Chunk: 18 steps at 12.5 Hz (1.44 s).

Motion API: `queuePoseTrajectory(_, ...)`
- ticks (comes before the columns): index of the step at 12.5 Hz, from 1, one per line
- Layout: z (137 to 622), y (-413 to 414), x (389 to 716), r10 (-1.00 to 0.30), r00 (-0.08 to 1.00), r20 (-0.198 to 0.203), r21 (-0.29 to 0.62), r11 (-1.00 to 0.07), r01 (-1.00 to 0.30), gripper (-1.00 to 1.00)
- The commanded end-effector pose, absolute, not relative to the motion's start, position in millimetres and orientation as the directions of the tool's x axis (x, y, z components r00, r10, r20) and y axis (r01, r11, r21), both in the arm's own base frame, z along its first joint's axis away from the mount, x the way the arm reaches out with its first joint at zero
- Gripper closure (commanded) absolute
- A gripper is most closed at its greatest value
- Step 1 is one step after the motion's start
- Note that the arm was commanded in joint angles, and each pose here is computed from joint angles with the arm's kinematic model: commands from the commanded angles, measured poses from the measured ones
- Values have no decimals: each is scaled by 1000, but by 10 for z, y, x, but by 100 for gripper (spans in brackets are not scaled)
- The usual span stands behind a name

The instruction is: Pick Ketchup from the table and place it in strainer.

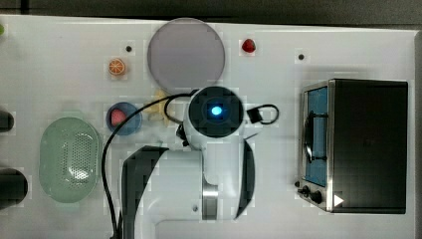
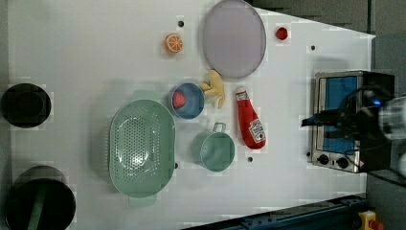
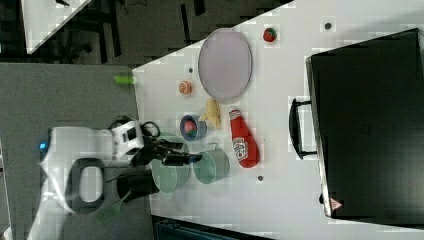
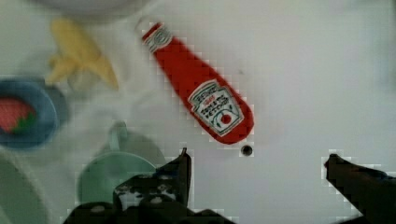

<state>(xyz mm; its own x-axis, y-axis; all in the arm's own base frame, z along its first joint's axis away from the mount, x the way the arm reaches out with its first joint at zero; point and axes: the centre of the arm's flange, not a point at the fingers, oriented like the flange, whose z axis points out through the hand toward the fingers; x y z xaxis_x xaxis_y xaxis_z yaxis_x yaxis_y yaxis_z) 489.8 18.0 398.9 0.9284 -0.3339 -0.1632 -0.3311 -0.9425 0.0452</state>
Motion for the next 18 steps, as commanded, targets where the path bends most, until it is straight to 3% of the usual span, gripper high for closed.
queuePoseTrajectory(1, 3770, 261, 4881, 20, 996, -90, -7, -1000, 19, -100)
queuePoseTrajectory(4, 3245, 257, 4818, 189, 980, -60, -23, -982, 188, -100)
queuePoseTrajectory(11, 2250, 253, 4794, 177, 977, -116, -60, -983, 171, -100)
queuePoseTrajectory(16, 1786, 221, 4779, 165, 980, -116, -73, -985, 157, -100)
queuePoseTrajectory(18, 1662, 199, 4783, 157, 983, -98, -73, -986, 150, -100)
